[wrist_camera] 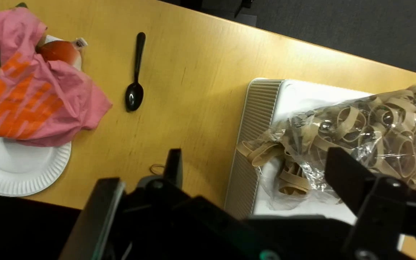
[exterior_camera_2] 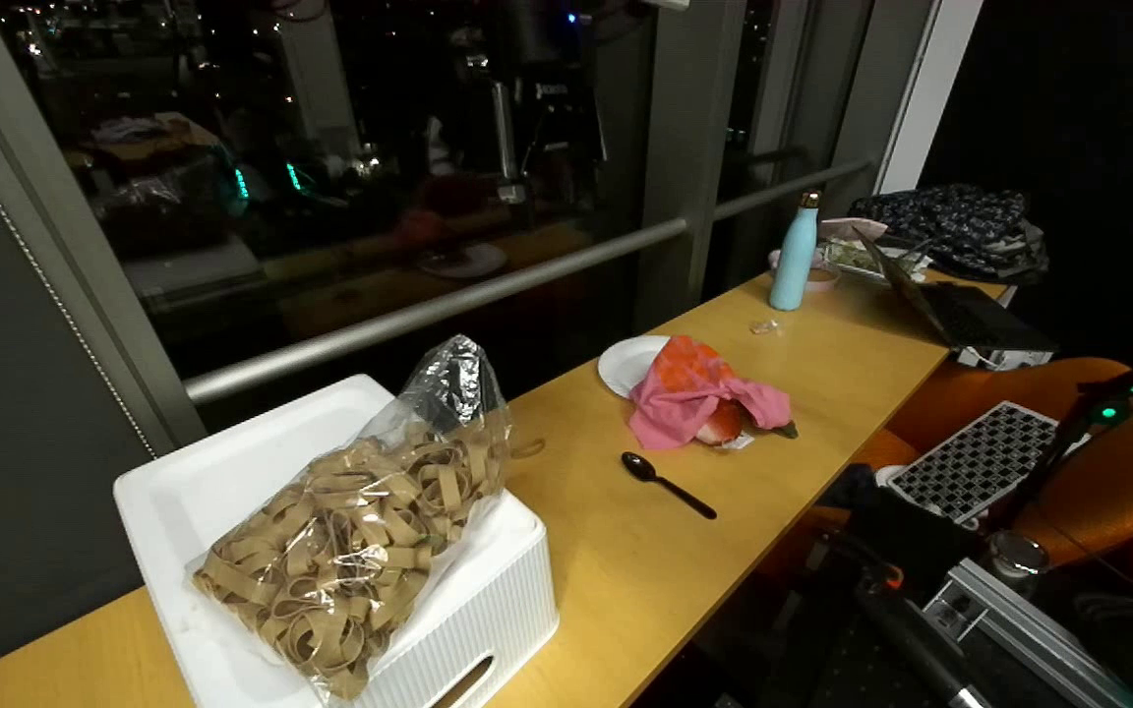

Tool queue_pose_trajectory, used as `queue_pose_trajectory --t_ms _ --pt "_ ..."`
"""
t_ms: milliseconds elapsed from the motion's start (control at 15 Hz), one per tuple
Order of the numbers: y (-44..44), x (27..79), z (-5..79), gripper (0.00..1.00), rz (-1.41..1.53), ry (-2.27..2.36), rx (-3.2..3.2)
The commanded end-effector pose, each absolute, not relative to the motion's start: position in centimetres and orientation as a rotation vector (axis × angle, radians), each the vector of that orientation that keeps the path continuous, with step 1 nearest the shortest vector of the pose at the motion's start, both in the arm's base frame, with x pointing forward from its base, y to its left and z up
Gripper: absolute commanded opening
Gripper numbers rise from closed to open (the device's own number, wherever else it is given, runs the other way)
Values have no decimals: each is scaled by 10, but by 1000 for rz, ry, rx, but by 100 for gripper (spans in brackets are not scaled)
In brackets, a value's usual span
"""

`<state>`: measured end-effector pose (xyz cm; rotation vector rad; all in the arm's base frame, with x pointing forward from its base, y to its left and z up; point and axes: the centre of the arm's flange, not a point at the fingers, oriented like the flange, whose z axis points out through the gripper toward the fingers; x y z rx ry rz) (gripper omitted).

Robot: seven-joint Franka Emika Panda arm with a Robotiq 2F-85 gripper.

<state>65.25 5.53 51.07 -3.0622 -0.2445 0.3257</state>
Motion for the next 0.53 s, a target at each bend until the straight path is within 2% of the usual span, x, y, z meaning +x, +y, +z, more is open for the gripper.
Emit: queue_pose_trajectory --t_ms 0,467 --pt "19 637 482 100 227 -243 -2941" --pt "21 650 407 100 165 -215 -2804"
